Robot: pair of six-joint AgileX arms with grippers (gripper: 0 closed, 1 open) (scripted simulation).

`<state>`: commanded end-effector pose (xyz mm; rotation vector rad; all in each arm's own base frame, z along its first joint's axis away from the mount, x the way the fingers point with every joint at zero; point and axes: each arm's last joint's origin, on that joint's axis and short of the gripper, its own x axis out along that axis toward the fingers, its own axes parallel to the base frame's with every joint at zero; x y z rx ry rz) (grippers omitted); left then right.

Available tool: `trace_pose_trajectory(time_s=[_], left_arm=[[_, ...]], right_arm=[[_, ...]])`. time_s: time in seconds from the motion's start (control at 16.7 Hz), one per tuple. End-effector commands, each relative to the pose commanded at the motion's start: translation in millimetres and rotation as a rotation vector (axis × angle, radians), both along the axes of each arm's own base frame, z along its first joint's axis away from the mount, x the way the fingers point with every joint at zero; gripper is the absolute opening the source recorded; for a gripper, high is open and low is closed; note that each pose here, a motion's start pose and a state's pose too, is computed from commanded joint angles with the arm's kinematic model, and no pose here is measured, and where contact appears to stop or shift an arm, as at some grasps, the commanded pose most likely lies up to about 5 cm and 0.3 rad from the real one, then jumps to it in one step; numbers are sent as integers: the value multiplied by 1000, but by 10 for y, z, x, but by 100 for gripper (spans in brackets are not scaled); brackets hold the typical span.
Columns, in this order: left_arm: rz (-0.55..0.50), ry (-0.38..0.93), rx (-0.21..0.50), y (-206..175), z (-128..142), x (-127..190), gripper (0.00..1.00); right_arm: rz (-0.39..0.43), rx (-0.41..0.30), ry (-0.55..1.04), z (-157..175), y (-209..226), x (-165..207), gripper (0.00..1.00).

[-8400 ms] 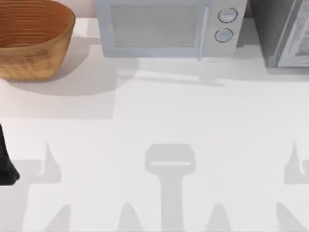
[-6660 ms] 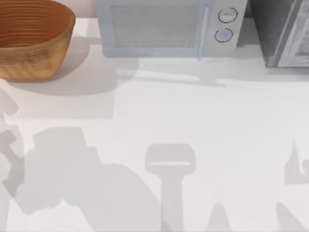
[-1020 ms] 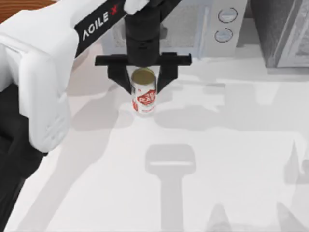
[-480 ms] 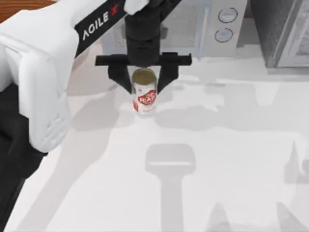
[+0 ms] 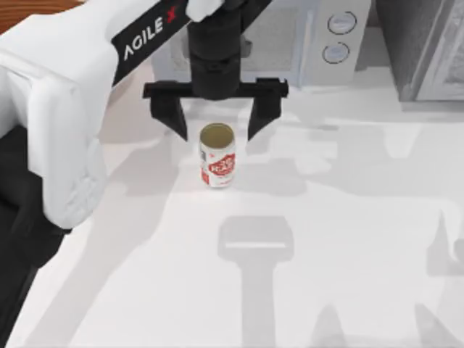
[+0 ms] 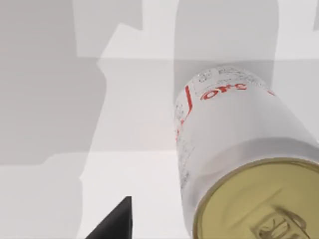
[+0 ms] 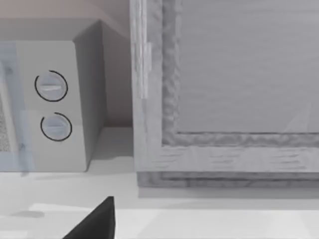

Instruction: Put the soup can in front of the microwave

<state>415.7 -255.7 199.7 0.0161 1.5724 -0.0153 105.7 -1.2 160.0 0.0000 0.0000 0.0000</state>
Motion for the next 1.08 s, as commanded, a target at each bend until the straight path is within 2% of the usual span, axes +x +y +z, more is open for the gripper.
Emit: trace_pose_trajectory(time_s=[0.48, 1.08], left_arm=[[6, 2, 1, 16, 9, 14, 100], [2, -1, -1, 15, 339, -4, 100]], right_arm=[[0, 0, 0, 0, 0, 0, 100], [0, 0, 0, 0, 0, 0, 100]])
